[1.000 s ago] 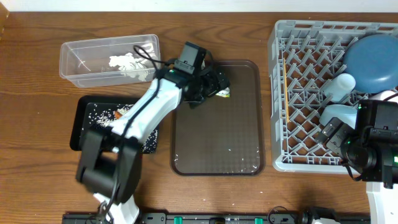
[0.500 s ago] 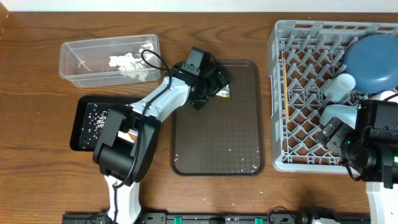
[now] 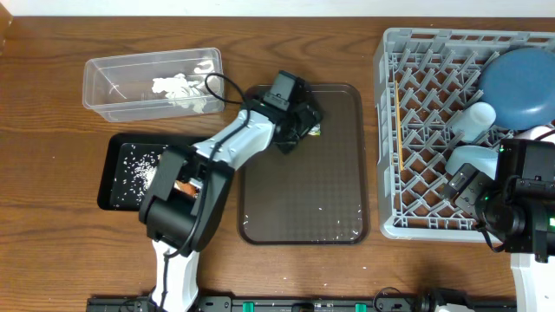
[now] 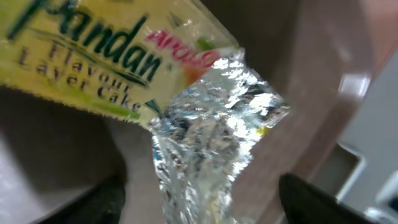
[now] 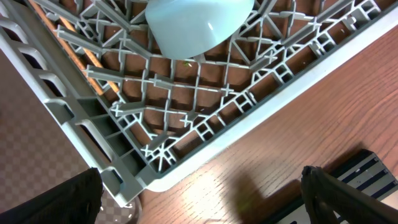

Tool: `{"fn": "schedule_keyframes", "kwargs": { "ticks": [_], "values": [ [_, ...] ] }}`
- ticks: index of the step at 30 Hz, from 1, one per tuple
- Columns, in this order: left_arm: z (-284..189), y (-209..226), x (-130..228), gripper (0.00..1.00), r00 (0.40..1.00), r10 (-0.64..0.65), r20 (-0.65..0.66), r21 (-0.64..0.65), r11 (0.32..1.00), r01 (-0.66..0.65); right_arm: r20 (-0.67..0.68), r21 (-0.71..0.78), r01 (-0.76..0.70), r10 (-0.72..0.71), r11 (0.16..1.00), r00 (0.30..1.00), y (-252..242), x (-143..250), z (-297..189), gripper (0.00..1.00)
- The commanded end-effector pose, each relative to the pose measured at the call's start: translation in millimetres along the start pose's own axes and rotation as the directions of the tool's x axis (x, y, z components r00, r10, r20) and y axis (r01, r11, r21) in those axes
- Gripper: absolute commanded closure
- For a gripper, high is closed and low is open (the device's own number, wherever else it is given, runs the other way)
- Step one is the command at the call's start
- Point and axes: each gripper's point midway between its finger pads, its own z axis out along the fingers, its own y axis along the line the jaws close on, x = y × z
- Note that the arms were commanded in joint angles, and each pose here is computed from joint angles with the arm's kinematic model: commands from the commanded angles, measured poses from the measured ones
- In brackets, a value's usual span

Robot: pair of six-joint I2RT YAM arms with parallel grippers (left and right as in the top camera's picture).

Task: Sort waste into correct bins and load items into the dishwasher rack
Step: 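Move the left gripper to the yellow snack wrapper and grasp it, then carry the yellow wrapper left and drop it into the clear bin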

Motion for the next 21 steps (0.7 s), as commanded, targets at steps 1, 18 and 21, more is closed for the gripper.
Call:
{"fn": "schedule_keyframes", "kwargs": {
  "ticks": [1,18,21],
  "values": [
    [3.0,-2.9,-7.5,0.43,1.000,-0.007,0.028,0.001,1.000,0.007,0.004,0.007,-0.025,0.025,1.000,1.000,-2.4,-1.4,-0.2,0.01],
    [-103.3,-49.1,-20.2,0.94,0.973,0.138,0.186,0.106,0.981,-0.160,0.004,0.006,-0.025,0.025,1.000,1.000,-2.4,-1.4,-0.2,0.01],
    [-152.7,-50.7,-43.7,0.94,0.936,0.108,0.335,0.101,0.984,-0.149,0.004,0.006,-0.025,0.025,1.000,1.000,-2.3,-1.4,-0.2,0.01]
  ]
}}
